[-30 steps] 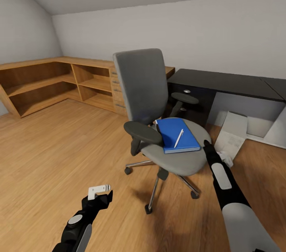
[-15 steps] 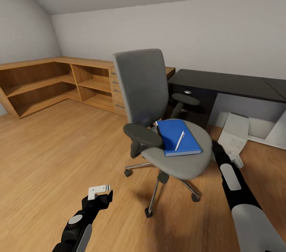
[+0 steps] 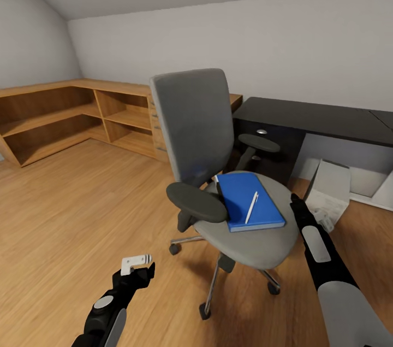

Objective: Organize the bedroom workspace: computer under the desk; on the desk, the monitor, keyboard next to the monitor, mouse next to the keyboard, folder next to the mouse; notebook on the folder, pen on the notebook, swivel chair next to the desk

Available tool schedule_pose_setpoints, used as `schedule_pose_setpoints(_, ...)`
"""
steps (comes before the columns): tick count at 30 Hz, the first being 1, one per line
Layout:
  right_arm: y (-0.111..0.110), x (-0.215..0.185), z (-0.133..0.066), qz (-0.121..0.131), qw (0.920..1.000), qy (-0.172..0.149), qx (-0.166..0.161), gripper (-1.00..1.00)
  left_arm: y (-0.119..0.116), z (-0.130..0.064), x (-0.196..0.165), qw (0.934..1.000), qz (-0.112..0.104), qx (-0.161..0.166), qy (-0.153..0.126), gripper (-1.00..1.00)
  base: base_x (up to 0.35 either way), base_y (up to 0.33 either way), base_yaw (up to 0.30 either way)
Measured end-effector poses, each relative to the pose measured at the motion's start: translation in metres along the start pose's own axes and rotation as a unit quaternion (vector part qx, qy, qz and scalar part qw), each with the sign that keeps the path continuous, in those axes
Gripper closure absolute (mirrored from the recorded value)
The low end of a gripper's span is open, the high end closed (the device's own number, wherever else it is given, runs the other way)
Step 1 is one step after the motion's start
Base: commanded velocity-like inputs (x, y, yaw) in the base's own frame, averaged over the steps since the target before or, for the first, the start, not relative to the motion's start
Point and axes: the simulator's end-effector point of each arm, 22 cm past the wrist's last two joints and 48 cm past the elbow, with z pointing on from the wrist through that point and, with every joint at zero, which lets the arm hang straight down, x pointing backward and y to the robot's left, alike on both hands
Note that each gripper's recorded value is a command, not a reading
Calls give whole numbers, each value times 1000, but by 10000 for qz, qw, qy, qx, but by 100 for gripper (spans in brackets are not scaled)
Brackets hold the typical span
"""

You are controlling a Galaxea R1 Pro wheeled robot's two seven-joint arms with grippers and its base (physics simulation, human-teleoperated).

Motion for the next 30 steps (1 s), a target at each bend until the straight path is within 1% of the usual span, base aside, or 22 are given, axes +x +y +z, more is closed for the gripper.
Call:
schedule_pose_setpoints(5,-1,1,0,18,10000,19,23,-100,0,0,0,10000,-1,-2,1,-100,13,0,0)
schedule_pose_setpoints(9,1,2,0,217,9998,52,-1,-100,0,0,0,10000,-4,-1,2,-100,1,0,0)
schedule_pose_setpoints(16,5,13,-2,311,9994,124,-27,-100,0,0,0,10000,-3,-2,1,-100,0,0,22)
schedule_pose_setpoints(20,5,13,-2,278,9995,115,-23,-100,0,0,0,10000,-4,-2,1,-100,0,0,171)
schedule_pose_setpoints(23,6,15,-2,321,9994,139,-30,-100,0,0,0,10000,-6,-2,2,-100,0,0,224)
schedule_pose_setpoints(30,5,14,-2,297,9995,126,-18,-100,0,0,0,10000,-5,2,2,-100,0,0,241)
